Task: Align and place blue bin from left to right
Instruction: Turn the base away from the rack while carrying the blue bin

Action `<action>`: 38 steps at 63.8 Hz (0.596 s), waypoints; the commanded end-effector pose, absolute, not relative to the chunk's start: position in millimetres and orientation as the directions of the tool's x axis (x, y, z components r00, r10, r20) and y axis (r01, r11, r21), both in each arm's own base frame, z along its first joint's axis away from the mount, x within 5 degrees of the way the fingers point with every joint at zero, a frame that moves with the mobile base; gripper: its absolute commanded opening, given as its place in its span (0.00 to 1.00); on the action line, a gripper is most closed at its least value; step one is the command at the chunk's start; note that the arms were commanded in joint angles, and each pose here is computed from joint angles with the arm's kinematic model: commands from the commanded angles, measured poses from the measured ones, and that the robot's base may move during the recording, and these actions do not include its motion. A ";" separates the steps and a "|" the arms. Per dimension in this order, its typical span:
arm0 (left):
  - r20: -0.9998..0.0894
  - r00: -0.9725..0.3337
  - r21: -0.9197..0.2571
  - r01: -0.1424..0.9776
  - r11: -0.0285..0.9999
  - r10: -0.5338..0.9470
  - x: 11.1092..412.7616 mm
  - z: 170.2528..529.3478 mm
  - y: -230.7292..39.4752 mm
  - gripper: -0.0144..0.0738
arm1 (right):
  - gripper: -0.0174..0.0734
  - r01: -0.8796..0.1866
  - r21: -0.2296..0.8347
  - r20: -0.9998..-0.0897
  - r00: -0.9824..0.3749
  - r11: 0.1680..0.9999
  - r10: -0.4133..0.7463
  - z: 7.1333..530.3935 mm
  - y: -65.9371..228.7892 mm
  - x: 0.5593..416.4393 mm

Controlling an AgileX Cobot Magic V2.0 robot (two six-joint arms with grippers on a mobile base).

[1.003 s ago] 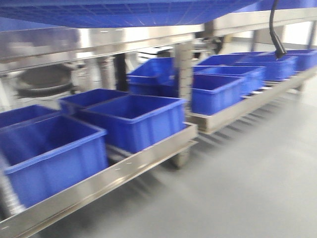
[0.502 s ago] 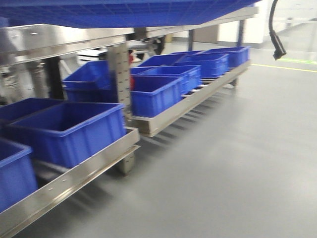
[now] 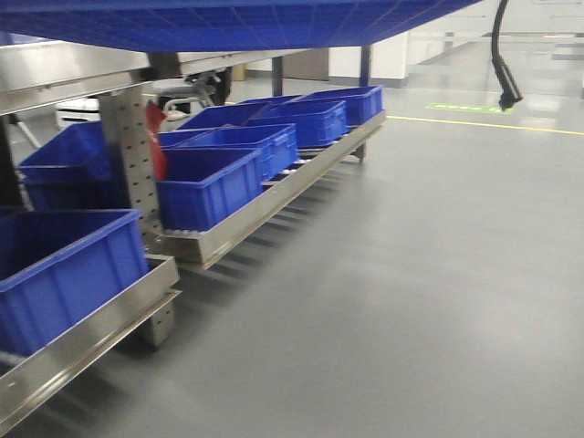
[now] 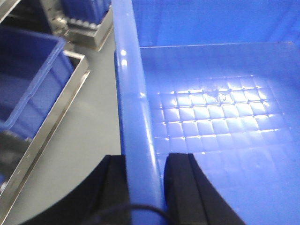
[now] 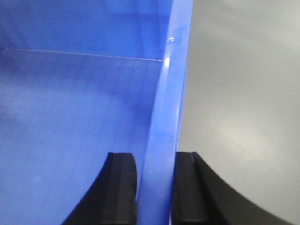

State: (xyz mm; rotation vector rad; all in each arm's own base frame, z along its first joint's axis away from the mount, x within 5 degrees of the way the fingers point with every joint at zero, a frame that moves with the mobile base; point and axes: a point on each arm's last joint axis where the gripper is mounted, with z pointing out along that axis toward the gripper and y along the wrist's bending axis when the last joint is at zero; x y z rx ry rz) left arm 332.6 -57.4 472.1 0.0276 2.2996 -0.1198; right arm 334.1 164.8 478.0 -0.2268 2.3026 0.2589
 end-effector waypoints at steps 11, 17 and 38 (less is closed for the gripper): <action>-0.817 -0.576 -0.027 0.047 0.999 0.005 329.2 489.2 -49.7 0.15 | 0.11 -0.242 0.057 -0.814 -0.572 0.969 -0.096 497.3 153.1 330.3; -0.818 -0.576 -0.027 0.047 0.999 0.005 329.2 489.2 -49.7 0.15 | 0.11 -0.242 0.057 -0.816 -0.571 0.968 -0.095 497.4 153.1 330.4; -0.862 -0.507 -0.032 0.056 0.998 0.001 333.2 495.5 -50.6 0.15 | 0.11 -0.242 0.057 -0.816 -0.571 0.968 -0.095 497.4 153.1 330.4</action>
